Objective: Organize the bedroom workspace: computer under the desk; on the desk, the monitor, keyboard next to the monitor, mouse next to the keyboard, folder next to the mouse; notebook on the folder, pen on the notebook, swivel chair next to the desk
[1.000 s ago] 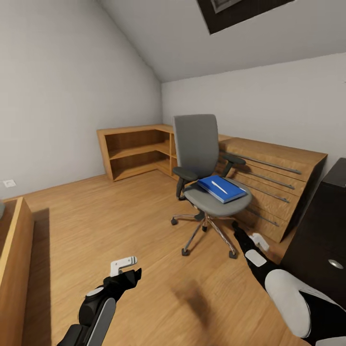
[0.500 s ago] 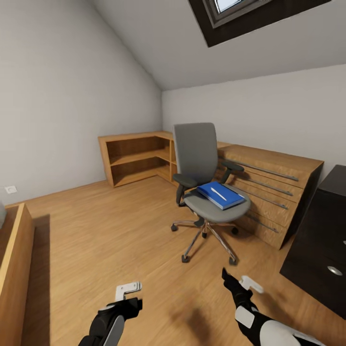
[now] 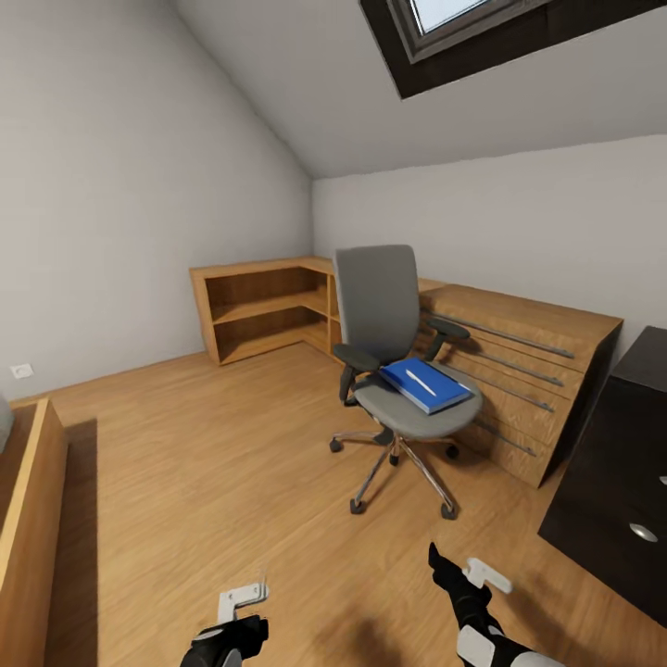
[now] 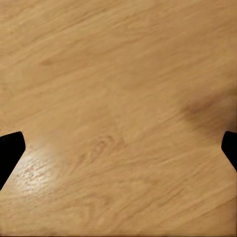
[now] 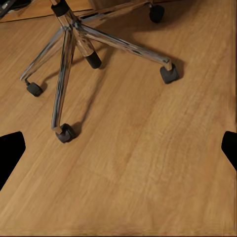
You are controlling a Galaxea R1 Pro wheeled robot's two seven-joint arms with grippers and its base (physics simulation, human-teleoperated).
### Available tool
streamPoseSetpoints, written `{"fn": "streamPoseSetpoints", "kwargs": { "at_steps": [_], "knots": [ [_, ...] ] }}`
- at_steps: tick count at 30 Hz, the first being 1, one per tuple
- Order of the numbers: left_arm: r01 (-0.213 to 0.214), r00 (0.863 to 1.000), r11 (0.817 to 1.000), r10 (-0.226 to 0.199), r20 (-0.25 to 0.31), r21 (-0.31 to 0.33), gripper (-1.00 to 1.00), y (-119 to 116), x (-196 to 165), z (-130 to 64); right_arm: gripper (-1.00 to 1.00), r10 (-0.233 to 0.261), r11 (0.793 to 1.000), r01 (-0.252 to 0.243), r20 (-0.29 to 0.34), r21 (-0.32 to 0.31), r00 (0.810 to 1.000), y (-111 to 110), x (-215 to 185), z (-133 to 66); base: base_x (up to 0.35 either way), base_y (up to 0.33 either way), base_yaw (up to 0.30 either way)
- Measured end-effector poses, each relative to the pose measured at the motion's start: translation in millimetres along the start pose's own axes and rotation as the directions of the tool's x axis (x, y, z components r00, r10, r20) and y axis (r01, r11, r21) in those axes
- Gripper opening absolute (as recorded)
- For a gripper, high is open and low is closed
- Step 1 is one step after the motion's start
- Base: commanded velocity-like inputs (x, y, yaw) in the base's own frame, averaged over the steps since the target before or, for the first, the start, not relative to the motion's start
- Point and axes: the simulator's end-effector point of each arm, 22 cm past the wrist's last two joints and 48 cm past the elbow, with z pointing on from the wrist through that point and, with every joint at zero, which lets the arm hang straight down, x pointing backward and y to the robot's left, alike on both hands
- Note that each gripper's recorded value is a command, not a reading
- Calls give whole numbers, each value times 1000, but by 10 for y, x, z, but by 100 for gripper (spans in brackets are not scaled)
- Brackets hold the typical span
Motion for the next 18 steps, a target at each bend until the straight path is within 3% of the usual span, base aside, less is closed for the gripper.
{"fn": "streamPoseSetpoints", "kwargs": {
  "at_steps": [2, 3, 6, 10, 11, 13, 15, 16, 18],
  "knots": [
    [-1, 1000, 1000, 1, -8, -11, 100, 22, 92, 26, 100, -2, 1000, 3, -13, 6, 1000, -27, 51, -56, 0, 0, 0],
    [-24, 999, 1000, 25, 23, -4, 100, -67, 128, 34, 100, -5, 1000, 5, -20, 11, 1000, -62, 104, -103, 0, 0, 0],
    [-45, 998, 999, 45, 44, 3, 100, -139, 104, -11, 100, -8, 1000, 8, -15, 12, 1000, -51, 52, -136, 0, 0, 0],
    [-74, 997, 997, 74, 25, -6, 100, -133, 228, -24, 100, -14, 1000, 14, 6, 18, 1000, -47, -59, -172, 0, 0, 0],
    [-92, 996, 995, 91, -18, -25, 100, -46, 497, 35, 100, -18, 999, 18, 3, 32, 1000, -129, 1, -239, 0, 0, 0],
    [-95, 995, 995, 94, -23, -37, 100, 0, 582, 36, 100, -21, 999, 21, 1, 33, 1000, -121, -13, -267, 0, 0, 0],
    [-97, 995, 994, 97, -12, -56, 100, 74, 727, 50, 100, -22, 999, 22, -2, 36, 1000, -114, -28, -293, 0, 0, -66],
    [-117, 992, 990, 121, 44, -79, 100, 176, 921, 67, 100, -22, 999, 22, -2, 40, 1000, -125, -35, -309, 0, 0, -180],
    [-128, 990, 988, 132, 41, -91, 100, 247, 993, 43, 100, -25, 999, 25, 1, 42, 1000, -129, -92, -317, 0, 0, -217]
  ]
}}
